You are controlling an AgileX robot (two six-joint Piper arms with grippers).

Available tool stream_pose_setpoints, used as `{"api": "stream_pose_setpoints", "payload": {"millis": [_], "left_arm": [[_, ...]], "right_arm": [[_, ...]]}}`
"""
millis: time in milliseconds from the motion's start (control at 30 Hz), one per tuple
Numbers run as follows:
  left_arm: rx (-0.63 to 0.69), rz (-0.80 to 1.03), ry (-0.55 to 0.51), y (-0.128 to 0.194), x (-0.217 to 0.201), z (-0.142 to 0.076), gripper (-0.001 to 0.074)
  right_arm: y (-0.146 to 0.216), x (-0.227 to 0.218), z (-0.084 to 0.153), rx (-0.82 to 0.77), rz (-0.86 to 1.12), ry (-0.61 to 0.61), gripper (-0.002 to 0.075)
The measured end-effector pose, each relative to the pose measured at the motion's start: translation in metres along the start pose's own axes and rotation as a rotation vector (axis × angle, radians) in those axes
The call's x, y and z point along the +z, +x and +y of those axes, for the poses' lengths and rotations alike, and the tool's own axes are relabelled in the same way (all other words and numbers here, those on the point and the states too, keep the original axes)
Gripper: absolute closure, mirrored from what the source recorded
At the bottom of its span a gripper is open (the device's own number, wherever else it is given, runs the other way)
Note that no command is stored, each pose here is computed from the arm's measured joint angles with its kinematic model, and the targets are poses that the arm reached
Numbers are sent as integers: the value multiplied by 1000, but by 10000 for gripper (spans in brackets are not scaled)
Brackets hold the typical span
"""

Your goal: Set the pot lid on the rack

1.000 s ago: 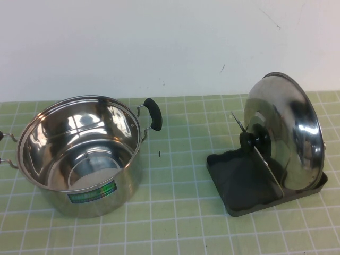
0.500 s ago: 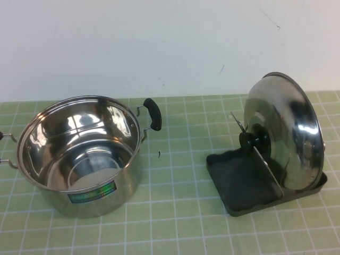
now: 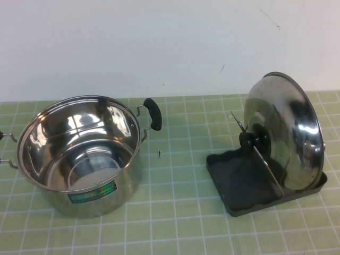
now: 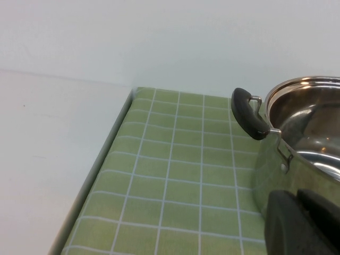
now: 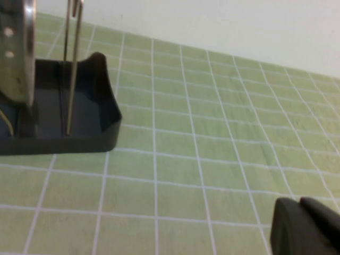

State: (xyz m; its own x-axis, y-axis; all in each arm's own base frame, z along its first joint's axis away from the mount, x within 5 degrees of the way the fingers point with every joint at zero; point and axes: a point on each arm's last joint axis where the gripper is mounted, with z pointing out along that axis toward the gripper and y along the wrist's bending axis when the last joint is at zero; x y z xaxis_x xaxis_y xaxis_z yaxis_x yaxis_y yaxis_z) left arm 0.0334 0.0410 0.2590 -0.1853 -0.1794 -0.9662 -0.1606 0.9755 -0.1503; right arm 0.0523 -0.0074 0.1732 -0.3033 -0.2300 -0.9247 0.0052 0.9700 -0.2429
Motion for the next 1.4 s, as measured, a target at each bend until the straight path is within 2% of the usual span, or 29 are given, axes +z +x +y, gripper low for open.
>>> {"api": "stream_pose_setpoints", "payload": {"millis": [133,300,500,700,900,1400], "left_arm": [[0,0,0,0,0,0,737],[0,0,0,0,0,0,737],[0,0,0,0,0,0,737],[0,0,0,0,0,0,737],[2,0,0,0,0,0,737],[0,0,0,0,0,0,737]], "right_arm": [[5,0,-2,36,44,30,727],[6,0,-6,-11,55,66,727],[5,0,2,-77,46,-18,727],[4,0,3,-41,44,-27,727],[5,-1,-1,-11,62,37,727],[5,0,2,55,49,-11,727]]}}
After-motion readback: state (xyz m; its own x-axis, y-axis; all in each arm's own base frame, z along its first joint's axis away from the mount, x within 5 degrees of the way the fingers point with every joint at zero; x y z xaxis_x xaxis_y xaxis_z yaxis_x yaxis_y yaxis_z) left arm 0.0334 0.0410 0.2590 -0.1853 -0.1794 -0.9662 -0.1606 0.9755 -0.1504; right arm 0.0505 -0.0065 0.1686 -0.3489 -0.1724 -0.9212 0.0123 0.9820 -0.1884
